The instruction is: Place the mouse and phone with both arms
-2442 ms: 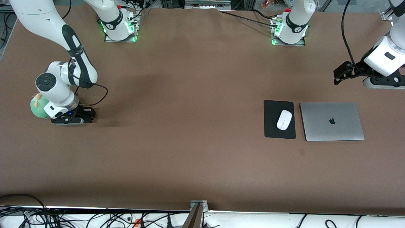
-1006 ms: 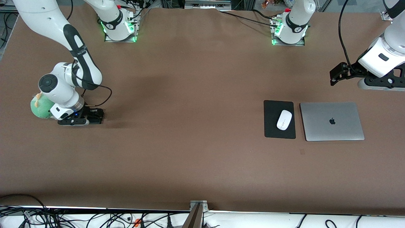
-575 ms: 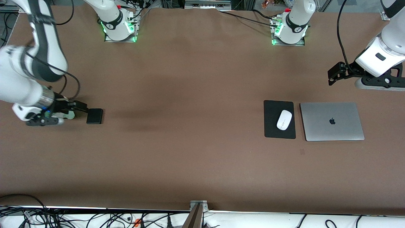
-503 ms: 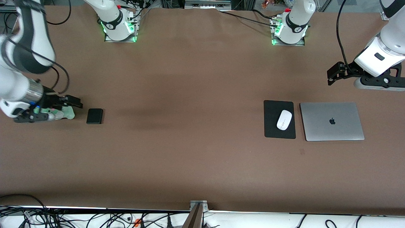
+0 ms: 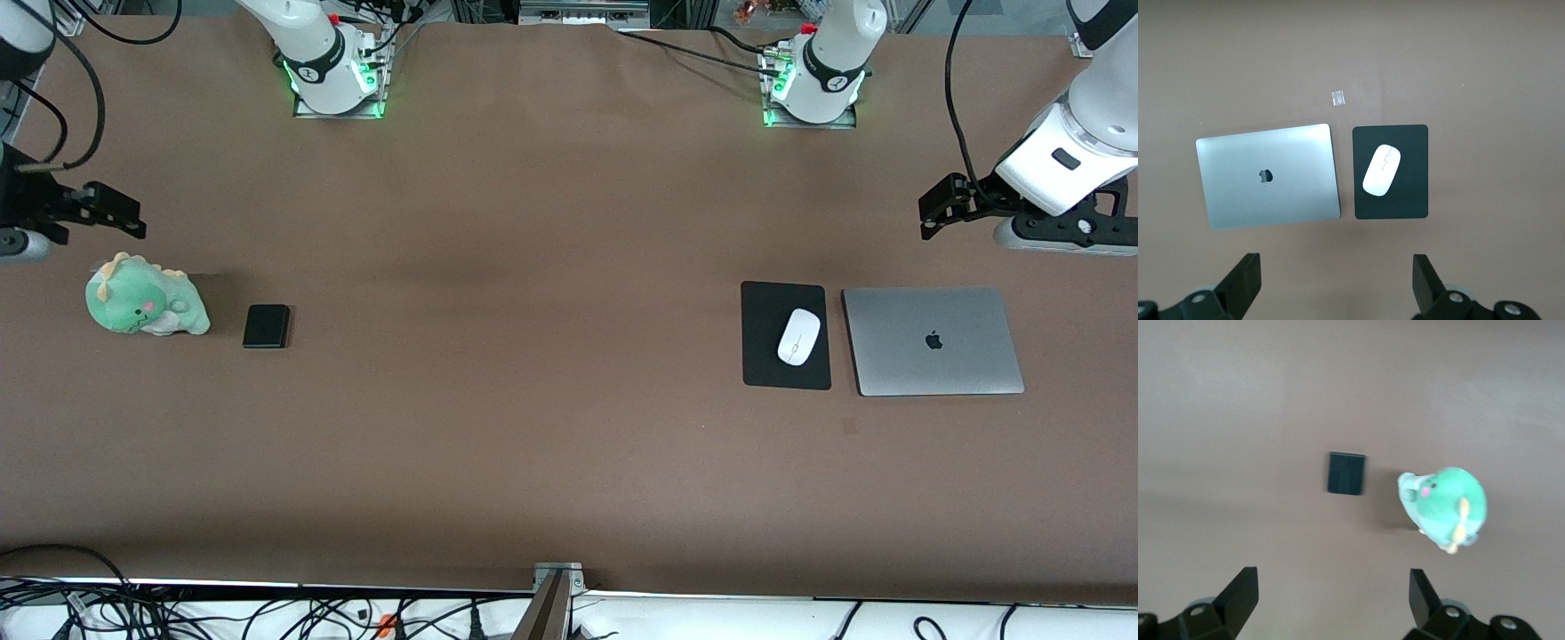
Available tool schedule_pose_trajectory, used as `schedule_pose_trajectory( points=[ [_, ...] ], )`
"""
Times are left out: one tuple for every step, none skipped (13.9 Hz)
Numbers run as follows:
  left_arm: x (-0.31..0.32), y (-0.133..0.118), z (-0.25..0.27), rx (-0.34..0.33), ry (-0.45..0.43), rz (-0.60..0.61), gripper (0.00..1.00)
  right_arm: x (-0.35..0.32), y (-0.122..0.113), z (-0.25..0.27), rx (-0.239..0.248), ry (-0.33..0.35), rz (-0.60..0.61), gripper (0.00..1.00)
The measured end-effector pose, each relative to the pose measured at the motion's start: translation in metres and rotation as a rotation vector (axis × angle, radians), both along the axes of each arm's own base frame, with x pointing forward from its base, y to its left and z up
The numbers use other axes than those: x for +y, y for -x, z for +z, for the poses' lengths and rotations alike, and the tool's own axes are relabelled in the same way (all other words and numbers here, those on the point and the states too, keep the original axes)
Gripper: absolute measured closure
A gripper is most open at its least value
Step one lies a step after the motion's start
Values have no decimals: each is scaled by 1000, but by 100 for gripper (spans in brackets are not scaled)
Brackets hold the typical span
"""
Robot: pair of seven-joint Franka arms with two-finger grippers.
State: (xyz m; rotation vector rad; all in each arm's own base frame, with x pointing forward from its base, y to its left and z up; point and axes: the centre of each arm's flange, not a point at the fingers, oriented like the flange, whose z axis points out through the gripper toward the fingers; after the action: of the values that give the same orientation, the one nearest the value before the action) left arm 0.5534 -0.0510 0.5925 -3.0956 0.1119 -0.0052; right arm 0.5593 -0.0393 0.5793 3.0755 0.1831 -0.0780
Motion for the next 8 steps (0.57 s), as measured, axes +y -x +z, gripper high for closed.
schedule_pose_trajectory(
  points=[
    [0, 0, 0, 0, 0, 0, 0, 4, 6, 9, -2, 9, 4, 0],
    [0, 0, 0, 0, 0, 0, 0, 6, 12, 16, -3, 14, 0, 0],
    [0, 0, 0, 0, 0, 0, 0, 7, 16, 23, -8, 17, -4, 0],
    [0, 0, 0, 0, 0, 0, 0, 7, 19, 28, -14, 16, -8, 0],
    [0, 0, 0, 0, 0, 0, 0, 5, 22, 31, -18, 16, -12, 0],
    [0, 0, 0, 0, 0, 0, 0, 4, 24, 35, -22, 16, -17, 0],
    [0, 0, 0, 0, 0, 0, 0, 2, 26, 38, -26, 15, -29, 0],
    [0, 0, 0, 0, 0, 0, 0, -2, 29, 41, -27, 13, -43, 0]
  ],
)
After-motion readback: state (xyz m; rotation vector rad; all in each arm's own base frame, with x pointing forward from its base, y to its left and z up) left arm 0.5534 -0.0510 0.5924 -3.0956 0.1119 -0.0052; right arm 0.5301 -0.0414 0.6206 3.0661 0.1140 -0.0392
